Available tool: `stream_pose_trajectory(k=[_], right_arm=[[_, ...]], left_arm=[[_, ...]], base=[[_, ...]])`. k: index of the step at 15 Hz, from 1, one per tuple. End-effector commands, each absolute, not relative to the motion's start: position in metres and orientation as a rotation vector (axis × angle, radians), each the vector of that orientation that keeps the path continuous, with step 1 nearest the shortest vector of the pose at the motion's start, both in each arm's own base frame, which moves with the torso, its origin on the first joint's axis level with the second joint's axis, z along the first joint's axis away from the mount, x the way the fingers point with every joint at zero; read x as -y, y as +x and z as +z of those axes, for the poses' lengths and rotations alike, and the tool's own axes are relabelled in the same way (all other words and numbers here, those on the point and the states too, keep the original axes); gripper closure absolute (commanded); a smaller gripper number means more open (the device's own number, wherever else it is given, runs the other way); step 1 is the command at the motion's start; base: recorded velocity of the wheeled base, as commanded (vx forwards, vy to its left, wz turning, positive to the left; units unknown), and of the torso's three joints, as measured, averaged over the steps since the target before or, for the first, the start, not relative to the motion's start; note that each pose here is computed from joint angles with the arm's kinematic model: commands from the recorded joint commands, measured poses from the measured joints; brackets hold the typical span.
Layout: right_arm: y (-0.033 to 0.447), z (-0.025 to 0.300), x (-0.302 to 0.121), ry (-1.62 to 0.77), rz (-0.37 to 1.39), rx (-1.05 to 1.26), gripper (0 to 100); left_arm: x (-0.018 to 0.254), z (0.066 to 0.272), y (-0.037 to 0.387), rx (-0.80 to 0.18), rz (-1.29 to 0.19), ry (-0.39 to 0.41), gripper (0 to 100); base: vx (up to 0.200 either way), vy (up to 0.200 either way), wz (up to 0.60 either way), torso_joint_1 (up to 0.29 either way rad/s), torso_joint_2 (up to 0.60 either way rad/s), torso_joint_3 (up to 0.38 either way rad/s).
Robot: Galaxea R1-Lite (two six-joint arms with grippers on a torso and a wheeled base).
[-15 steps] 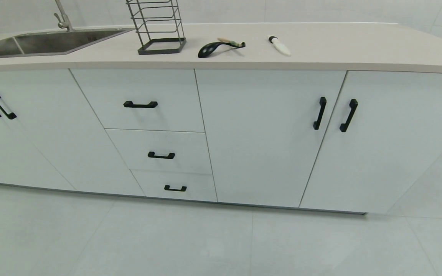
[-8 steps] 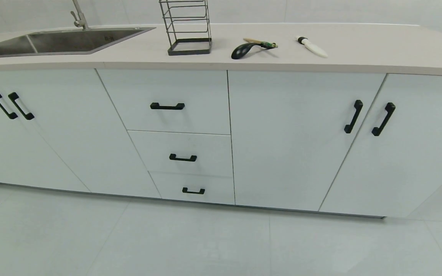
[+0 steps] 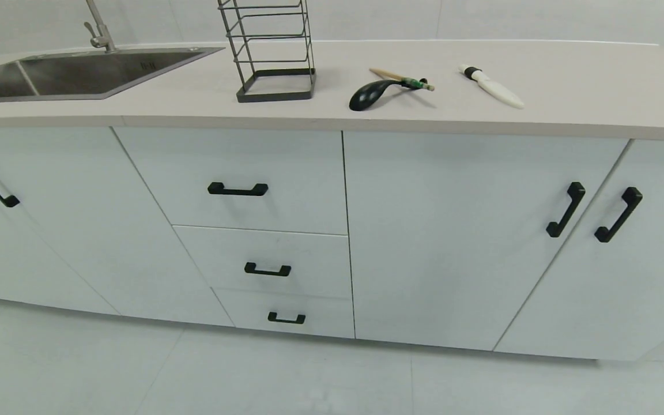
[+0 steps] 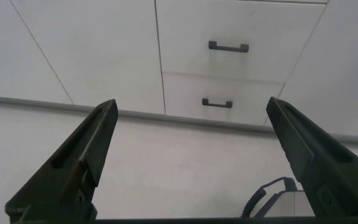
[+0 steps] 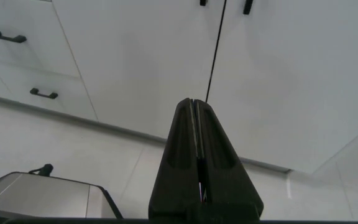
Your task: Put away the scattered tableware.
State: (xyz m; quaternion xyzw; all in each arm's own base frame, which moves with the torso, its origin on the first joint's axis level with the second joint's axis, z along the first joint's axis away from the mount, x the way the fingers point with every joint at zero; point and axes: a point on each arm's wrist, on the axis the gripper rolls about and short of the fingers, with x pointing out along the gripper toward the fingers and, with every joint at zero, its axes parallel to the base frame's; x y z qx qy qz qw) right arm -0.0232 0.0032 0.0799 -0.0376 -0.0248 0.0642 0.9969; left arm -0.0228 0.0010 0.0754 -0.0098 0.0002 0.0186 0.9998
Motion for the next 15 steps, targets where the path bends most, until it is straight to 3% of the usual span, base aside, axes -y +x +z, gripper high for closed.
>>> stream_pose_trajectory(k=[1,6,15], right_arm=[[-0.0231,0.0802,-0.0031,-0.060,0.129,0.050,100],[-0.0231,0.0802,-0.0031,-0.045,0.128,0.049,100],[-0.0231,0.0802,-0.0031,-0.051,0.126,0.049,100]], left_arm=[[-0.0010,0.0755,-0.0228,0.000,0.038,-0.020,0],[-0.0010,0.0755,-0.0228,0.000,0.038,-0.018,0],[-0.0010,0.0755,-0.0228,0.000,0.038,-0.015,0]], base=[[0.000,0.200,0.00,0.007,0.00,0.002],[0.000,0.200,0.00,0.005,0.01,-0.001],[0.000,0.000,0.00,0.000,0.00,0.000]])
